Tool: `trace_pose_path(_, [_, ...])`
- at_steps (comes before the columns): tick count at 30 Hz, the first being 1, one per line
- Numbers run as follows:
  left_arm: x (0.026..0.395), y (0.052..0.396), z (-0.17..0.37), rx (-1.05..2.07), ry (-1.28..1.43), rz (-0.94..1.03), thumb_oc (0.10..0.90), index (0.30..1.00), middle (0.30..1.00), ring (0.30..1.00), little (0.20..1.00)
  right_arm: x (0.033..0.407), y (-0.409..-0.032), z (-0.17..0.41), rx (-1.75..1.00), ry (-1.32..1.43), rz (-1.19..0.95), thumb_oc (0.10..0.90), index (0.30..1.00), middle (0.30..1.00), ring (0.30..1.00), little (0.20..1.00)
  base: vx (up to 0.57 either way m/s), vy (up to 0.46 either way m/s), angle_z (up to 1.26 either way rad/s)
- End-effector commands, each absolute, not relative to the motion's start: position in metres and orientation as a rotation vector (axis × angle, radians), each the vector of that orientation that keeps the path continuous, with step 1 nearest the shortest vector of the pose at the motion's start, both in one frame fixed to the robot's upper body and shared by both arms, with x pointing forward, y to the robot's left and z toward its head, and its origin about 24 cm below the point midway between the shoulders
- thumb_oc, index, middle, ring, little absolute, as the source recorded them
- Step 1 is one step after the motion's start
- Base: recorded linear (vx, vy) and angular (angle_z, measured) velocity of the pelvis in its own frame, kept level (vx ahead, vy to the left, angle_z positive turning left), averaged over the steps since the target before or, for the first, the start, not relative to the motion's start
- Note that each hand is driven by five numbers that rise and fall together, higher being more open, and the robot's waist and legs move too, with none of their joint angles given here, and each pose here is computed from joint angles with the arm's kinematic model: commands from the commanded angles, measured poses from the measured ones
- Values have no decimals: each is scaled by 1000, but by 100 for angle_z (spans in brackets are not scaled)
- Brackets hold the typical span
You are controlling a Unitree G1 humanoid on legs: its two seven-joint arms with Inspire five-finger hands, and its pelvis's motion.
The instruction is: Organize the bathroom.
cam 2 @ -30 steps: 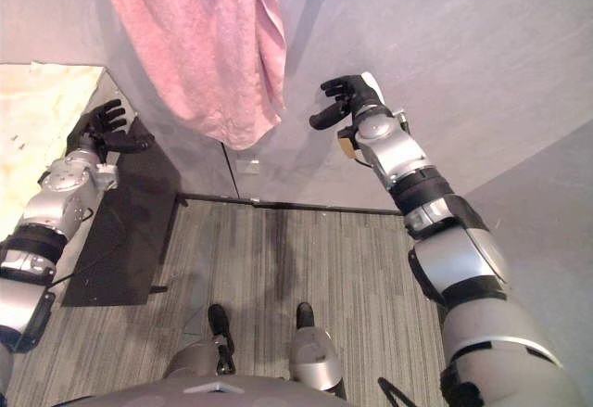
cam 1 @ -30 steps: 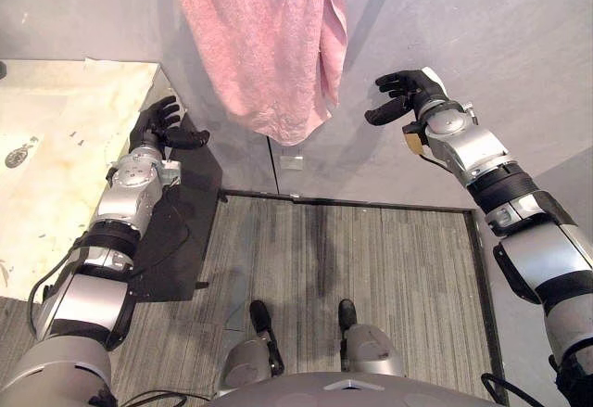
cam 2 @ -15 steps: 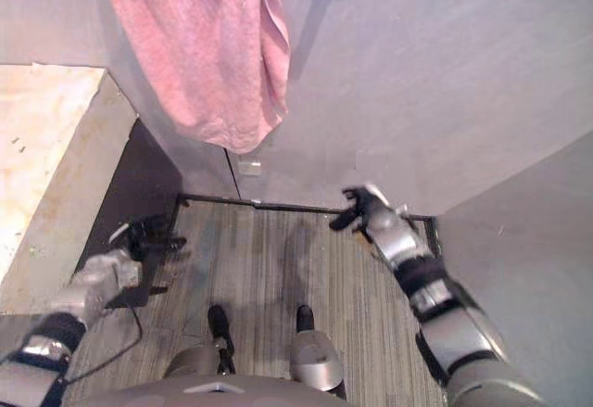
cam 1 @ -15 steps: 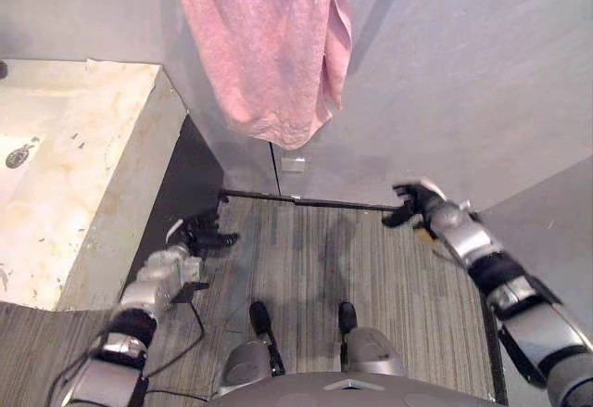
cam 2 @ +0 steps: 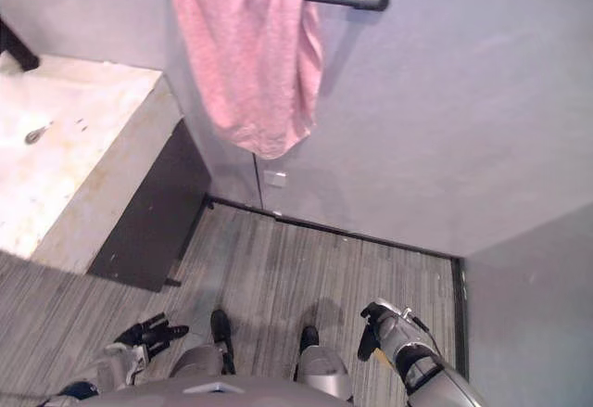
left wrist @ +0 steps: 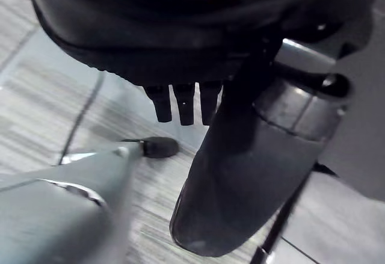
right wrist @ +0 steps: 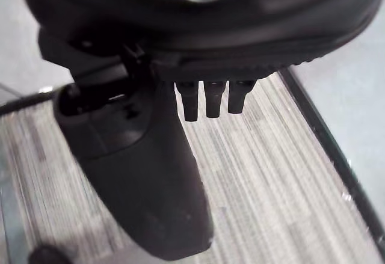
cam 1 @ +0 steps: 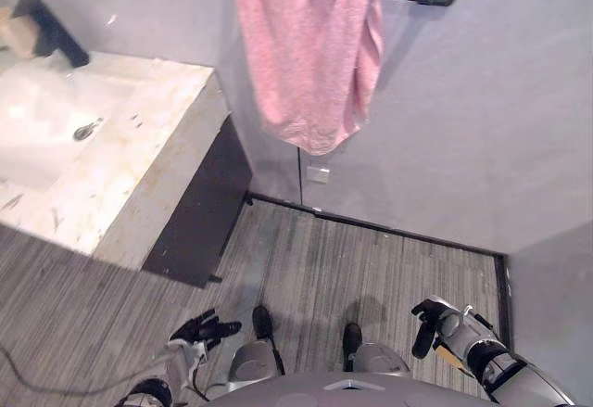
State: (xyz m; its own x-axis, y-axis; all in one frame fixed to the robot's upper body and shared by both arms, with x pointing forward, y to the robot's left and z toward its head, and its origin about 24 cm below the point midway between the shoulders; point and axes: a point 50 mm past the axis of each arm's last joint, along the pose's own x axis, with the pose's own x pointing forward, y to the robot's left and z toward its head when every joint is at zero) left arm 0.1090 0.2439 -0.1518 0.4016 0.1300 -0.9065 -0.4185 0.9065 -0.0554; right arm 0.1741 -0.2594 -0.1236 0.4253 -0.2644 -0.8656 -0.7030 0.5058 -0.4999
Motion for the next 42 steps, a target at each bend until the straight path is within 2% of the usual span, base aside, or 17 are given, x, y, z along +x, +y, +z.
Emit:
trace_pose_path(1, [126, 260, -141, -283, 1025, 352, 800, 900, 900, 900, 900, 207, -257, -108, -1129, 1013, 308, 800, 900, 900, 900, 900, -103, -114, 85])
trace_pose_path(7, [129, 256, -142, -254, 1040, 325, 800, 900, 900, 900, 900, 202, -265, -107, -1077, 1018, 212, 800, 900, 900, 900, 900, -107, -65, 92])
trace_pose_path(14, [157, 260, -130, -204, 978, 281, 800, 900, 900, 900, 900, 182, -278, -111, -1025, 1011, 160, 800, 900, 900, 900, 900, -126, 21, 74])
trace_pose_path(20, [179, 259, -120, -186, 922, 252, 800, 900, 900, 900, 900, 184, -281, -108, -1003, 978, 117, 800, 900, 900, 900, 900, -237, 202, 23])
trace_pose_path(26, [179, 264, -116, -138, 917, 223, 800, 900, 900, 900, 900, 186, -276, -106, -1043, 940, 179, 800, 900, 900, 900, 900, -221, 118, 3])
trace_pose_path(30, [183, 267, -114, -138, 929, 229, 800, 900, 900, 900, 900, 180, -279, -108, -1034, 955, 137, 800, 900, 900, 900, 900, -174, 25, 119])
trace_pose_path(42, [196, 240, -119, -172, 865, 185, 800, 900, 900, 900, 900, 175, -294, -106, -1022, 941, 30, 800, 900, 900, 900, 900, -59, 127, 64])
